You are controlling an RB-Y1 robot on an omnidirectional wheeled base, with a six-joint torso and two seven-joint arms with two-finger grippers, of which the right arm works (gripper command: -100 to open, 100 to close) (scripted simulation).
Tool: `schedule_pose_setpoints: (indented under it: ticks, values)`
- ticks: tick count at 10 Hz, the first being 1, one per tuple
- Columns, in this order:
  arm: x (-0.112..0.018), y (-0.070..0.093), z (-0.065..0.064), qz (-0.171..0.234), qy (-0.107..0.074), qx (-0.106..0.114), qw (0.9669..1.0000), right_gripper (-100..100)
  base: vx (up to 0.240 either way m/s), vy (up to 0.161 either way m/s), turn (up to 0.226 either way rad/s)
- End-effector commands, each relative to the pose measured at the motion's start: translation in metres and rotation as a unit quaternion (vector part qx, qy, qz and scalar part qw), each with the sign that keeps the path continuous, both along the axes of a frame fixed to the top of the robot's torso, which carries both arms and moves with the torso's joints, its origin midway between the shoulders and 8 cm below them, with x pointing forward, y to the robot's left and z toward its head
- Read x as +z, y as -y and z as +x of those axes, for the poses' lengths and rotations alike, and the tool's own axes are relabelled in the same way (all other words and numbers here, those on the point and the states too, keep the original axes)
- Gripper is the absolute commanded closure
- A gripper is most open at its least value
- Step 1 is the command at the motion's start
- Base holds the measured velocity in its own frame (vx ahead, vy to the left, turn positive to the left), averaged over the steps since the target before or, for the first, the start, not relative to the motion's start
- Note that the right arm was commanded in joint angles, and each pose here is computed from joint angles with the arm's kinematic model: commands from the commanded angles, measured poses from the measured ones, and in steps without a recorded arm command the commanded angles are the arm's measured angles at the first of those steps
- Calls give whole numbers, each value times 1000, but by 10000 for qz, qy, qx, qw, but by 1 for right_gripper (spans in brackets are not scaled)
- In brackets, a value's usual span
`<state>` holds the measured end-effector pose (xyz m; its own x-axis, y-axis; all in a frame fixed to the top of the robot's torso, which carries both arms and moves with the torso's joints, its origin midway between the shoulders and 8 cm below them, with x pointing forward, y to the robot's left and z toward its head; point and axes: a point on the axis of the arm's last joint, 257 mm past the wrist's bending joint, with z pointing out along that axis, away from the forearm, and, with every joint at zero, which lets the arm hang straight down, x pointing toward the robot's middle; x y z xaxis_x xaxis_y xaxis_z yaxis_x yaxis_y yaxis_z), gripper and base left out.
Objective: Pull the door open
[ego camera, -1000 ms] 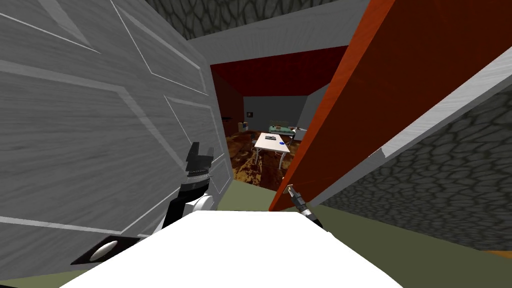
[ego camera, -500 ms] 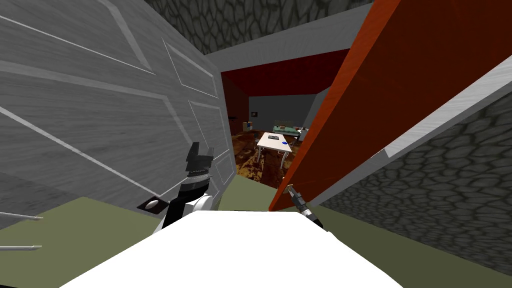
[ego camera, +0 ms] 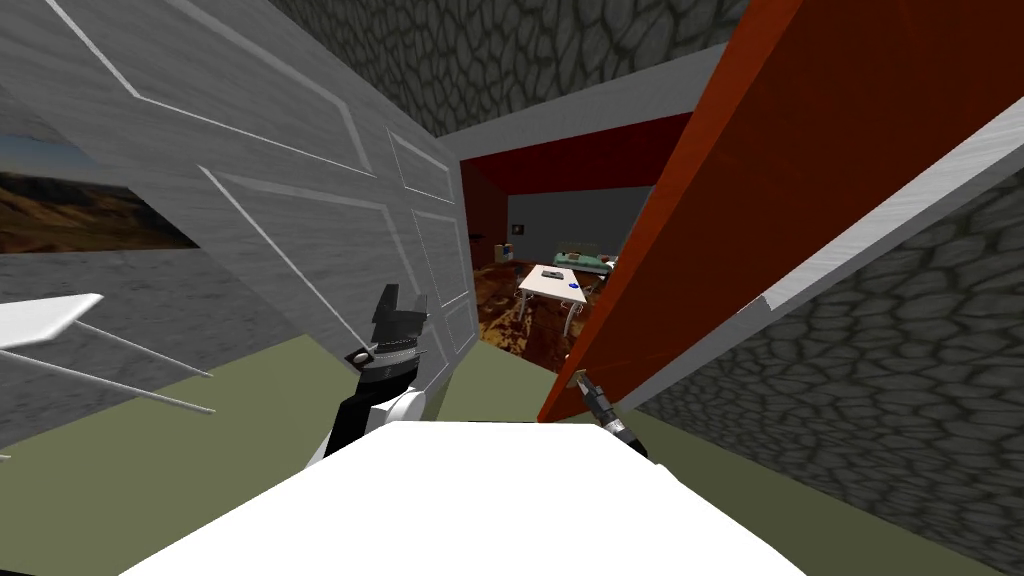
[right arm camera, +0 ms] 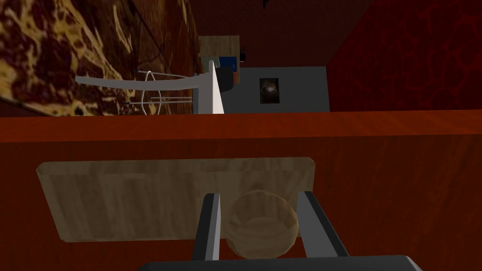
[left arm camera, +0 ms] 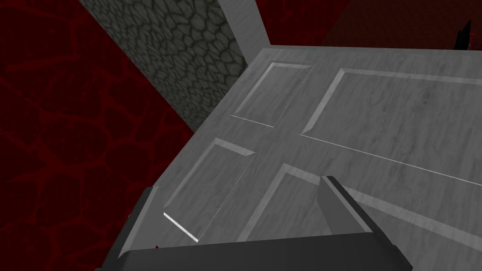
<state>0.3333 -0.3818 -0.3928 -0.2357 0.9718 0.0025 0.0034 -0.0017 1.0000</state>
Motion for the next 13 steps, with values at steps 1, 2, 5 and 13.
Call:
schedule_pose_setpoints:
  ticks: [1,2,5,13]
  values:
    - [0,0,0,0,0,0,10000,100,-104,-45,30]
    - [-2,-2,5,-1,-17,-39,10000,100,-160,-68,190]
    - [-2,-5,17,-11,-2,-131,9999,100,-252,-128,216]
    - [1,-14,52,-15,17,-379,9993,100,-228,-101,197]
